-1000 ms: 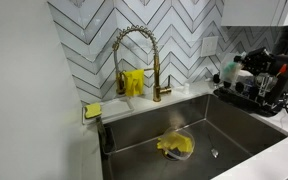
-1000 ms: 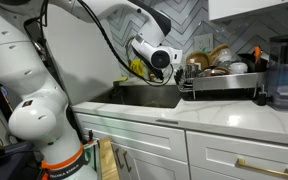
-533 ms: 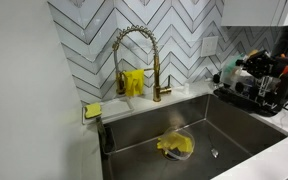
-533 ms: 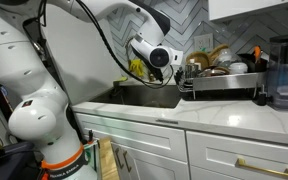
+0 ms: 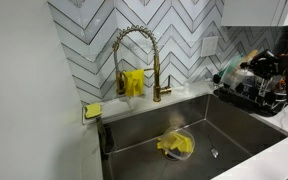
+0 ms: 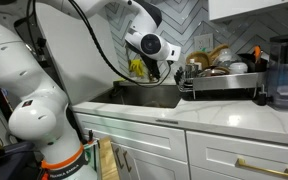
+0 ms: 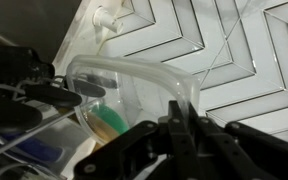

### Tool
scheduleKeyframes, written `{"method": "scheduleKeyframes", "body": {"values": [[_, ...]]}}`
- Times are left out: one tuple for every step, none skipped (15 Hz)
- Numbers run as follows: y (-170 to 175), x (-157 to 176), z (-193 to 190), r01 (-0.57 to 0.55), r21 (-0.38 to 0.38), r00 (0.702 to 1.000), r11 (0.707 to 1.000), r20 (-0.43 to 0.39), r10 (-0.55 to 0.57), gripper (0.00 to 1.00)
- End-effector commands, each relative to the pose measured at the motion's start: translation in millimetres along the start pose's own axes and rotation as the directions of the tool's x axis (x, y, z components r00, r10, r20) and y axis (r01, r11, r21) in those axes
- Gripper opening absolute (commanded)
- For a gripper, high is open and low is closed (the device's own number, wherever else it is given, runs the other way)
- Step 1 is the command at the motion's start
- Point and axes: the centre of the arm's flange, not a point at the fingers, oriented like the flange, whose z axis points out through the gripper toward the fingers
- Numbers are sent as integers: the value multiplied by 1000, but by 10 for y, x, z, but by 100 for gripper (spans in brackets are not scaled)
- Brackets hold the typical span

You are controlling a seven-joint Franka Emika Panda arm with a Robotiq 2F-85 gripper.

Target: Put the bowl on the edge of the dish rack

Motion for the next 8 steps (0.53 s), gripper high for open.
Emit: {"method": "scheduleKeyframes", "body": {"values": [[-13, -146, -55, -37, -114, 998, 993, 36, 42, 2], [-39, -168, -60, -40, -137, 998, 990, 45, 47, 2], [-50, -181, -74, -43, -160, 997, 986, 50, 51, 2], [-55, -192, -96, -44, -193, 997, 980, 51, 54, 2], [-50, -191, -120, -45, -218, 997, 975, 49, 57, 2], [-58, -197, -143, -47, -248, 997, 968, 47, 60, 2], [-69, -203, -164, -51, -268, 997, 962, 48, 66, 2], [-88, -208, -179, -56, -285, 996, 957, 49, 73, 2]]}}
